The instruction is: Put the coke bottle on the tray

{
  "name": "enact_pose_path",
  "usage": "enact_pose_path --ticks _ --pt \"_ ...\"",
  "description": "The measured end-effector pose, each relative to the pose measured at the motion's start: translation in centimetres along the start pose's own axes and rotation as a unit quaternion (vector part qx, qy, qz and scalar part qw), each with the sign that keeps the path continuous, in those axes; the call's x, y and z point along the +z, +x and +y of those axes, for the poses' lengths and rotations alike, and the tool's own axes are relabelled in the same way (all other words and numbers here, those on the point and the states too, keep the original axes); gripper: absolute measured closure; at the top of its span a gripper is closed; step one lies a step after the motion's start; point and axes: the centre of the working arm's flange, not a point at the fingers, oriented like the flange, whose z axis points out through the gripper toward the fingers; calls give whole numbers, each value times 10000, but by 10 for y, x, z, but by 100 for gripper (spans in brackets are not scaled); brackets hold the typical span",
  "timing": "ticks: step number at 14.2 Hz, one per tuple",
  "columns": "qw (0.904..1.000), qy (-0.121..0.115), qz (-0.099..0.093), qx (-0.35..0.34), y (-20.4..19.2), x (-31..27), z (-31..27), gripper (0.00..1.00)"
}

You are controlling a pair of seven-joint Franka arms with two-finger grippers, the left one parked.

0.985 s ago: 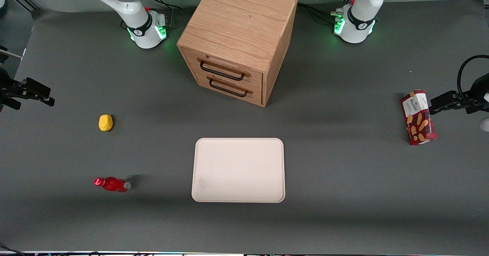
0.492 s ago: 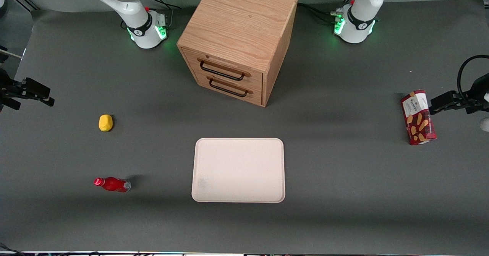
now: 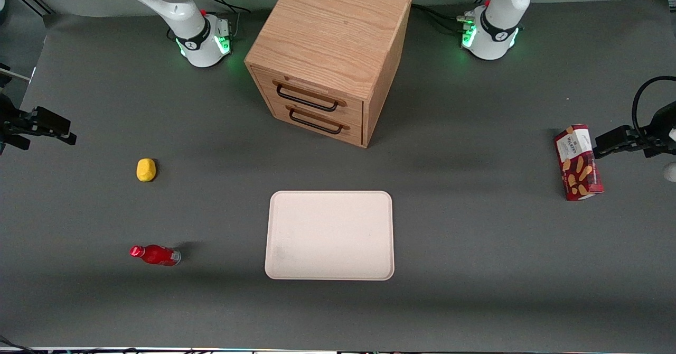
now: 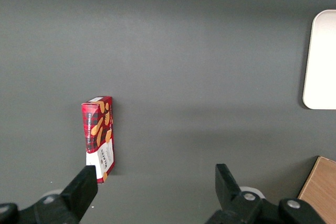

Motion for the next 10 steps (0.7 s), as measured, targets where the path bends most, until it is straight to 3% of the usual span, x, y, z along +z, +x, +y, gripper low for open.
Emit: enact_pose_path --ticks 3,6,10 --pt "9999 -10 -140 4 30 -5 3 0" --pt "9999 -45 -123 -7 74 16 6 0" --pt "9998 -99 142 -40 124 62 8 0"
